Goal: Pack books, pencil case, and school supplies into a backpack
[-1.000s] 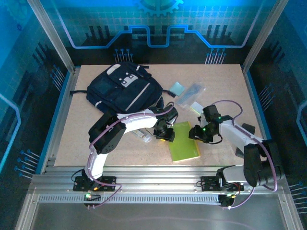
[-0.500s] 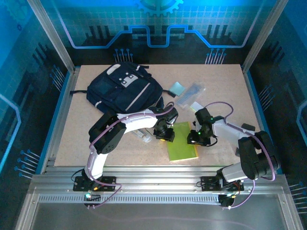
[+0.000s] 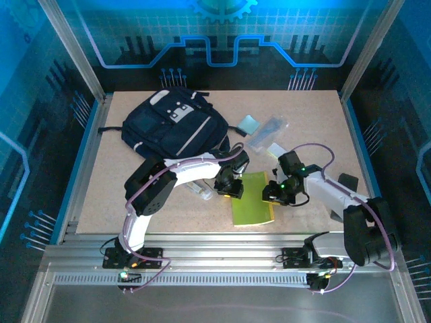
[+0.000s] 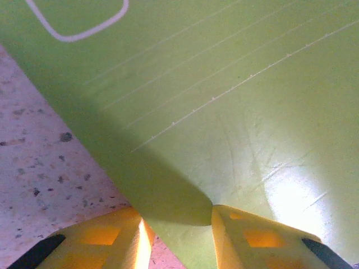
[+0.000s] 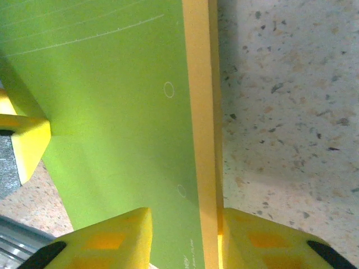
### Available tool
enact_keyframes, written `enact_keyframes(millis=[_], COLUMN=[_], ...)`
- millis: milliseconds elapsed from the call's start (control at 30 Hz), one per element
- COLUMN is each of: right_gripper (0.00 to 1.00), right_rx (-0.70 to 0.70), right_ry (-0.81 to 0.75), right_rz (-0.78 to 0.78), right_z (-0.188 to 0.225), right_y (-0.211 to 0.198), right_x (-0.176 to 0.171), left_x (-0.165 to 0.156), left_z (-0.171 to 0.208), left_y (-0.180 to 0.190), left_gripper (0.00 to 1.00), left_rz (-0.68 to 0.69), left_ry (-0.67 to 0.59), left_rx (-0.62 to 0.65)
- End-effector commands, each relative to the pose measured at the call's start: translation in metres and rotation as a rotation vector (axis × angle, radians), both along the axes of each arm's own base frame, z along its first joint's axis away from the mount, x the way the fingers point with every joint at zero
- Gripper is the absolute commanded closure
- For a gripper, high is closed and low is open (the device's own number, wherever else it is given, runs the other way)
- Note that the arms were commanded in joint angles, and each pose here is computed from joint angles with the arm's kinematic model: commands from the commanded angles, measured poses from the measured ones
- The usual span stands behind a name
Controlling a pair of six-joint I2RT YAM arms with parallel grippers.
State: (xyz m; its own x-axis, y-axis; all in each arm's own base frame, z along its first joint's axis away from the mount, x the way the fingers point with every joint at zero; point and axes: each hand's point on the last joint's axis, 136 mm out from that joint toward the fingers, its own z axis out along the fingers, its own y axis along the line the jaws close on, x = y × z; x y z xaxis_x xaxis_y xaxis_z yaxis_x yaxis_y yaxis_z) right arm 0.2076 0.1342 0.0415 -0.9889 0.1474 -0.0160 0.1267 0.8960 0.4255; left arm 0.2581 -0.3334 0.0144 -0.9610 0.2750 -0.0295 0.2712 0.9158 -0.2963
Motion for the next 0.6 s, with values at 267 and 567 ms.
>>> enact_keyframes(millis=[267,567], right_gripper=[0.71,0.72], right_rx=[0.476,0.491], right_ry=[-0.115,-0.205], right_rz=[0.062,0.037], right_z=[0.036,0.059], right_y=[0.071,0.068], right_x=[0.019,0.027], left_x=[-0.004,-0.004], left_z=[-0.039,-0.039], left_y=[0.013,0.014], left_gripper=[0.66,0.66], left_rz=[0.007,0.009], left_ry=[0.037,0.040], left_rx=[0.062,0.060])
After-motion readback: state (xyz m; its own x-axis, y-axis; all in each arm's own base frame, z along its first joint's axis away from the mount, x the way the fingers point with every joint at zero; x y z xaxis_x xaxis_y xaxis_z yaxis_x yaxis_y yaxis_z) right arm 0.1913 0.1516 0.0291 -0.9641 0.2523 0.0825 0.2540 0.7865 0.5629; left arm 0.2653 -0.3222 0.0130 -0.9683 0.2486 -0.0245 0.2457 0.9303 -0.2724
